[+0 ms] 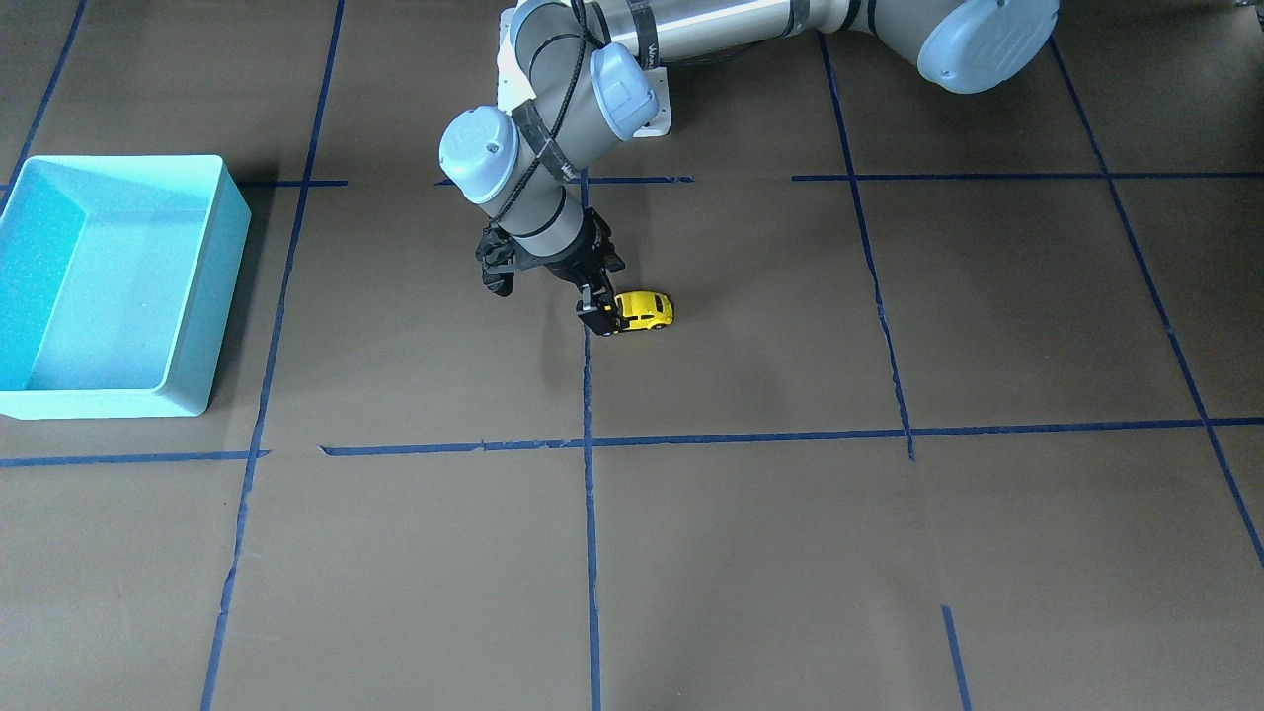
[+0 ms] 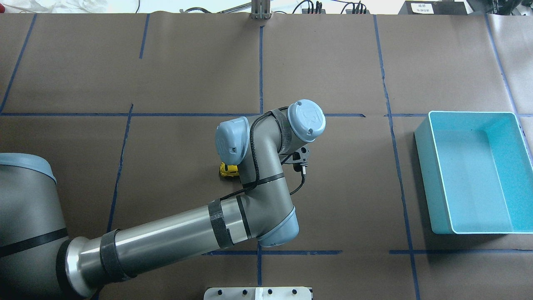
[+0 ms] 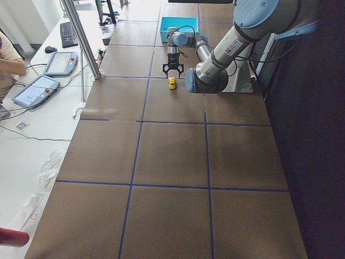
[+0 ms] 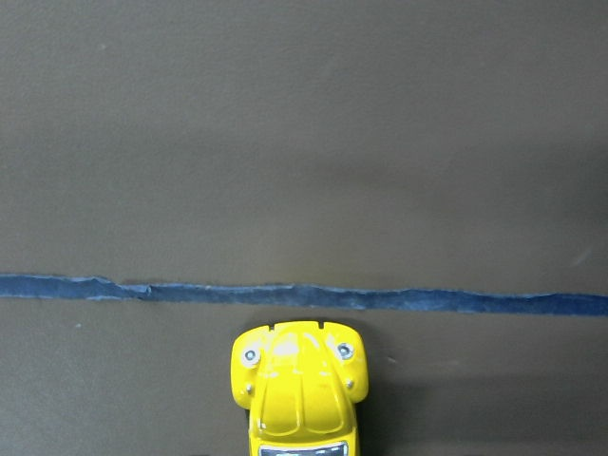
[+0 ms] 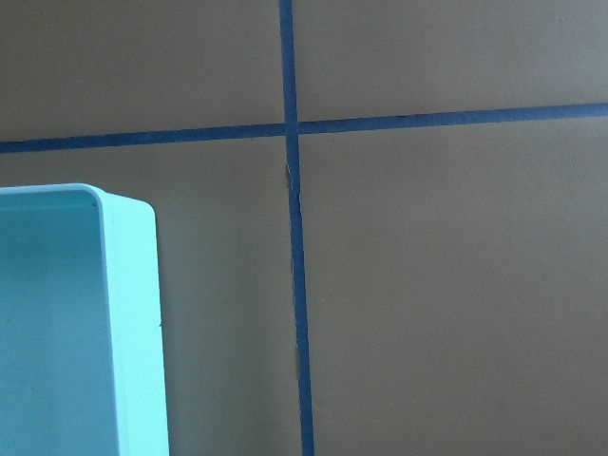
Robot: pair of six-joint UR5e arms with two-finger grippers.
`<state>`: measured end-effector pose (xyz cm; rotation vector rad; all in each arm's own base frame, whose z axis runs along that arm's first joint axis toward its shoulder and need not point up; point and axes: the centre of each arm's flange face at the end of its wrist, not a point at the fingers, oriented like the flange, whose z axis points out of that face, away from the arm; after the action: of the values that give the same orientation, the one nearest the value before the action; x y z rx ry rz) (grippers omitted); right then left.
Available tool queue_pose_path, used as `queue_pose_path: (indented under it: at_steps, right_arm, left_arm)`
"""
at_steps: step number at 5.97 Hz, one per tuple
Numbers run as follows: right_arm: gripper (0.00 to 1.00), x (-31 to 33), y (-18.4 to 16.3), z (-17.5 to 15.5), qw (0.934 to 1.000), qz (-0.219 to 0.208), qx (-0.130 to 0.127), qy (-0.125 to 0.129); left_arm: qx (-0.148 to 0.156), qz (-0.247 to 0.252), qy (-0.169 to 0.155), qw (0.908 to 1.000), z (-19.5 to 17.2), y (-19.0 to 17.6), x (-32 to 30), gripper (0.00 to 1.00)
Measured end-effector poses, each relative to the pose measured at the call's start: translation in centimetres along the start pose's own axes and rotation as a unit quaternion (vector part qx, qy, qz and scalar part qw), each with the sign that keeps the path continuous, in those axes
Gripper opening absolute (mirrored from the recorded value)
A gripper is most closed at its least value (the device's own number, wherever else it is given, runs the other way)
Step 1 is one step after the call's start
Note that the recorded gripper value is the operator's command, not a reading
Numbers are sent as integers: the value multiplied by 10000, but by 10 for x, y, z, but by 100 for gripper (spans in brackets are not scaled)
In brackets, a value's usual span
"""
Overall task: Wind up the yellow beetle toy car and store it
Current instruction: 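Lower the left gripper onto the car's roof and press down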
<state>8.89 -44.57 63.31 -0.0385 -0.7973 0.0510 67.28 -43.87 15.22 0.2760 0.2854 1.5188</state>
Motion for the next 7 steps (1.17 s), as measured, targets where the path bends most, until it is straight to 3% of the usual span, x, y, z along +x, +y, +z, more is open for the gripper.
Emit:
queue_pose_path:
  at_steps: [4, 7]
  right_arm:
    - [100, -1, 1, 0, 10000, -30, 4, -9]
    - [100, 0, 1, 0, 10000, -17, -4, -13]
  left_arm:
    - [-52, -158, 9, 9999, 11, 4, -11, 85]
    - [39, -198, 12, 9998, 13, -1, -11, 62]
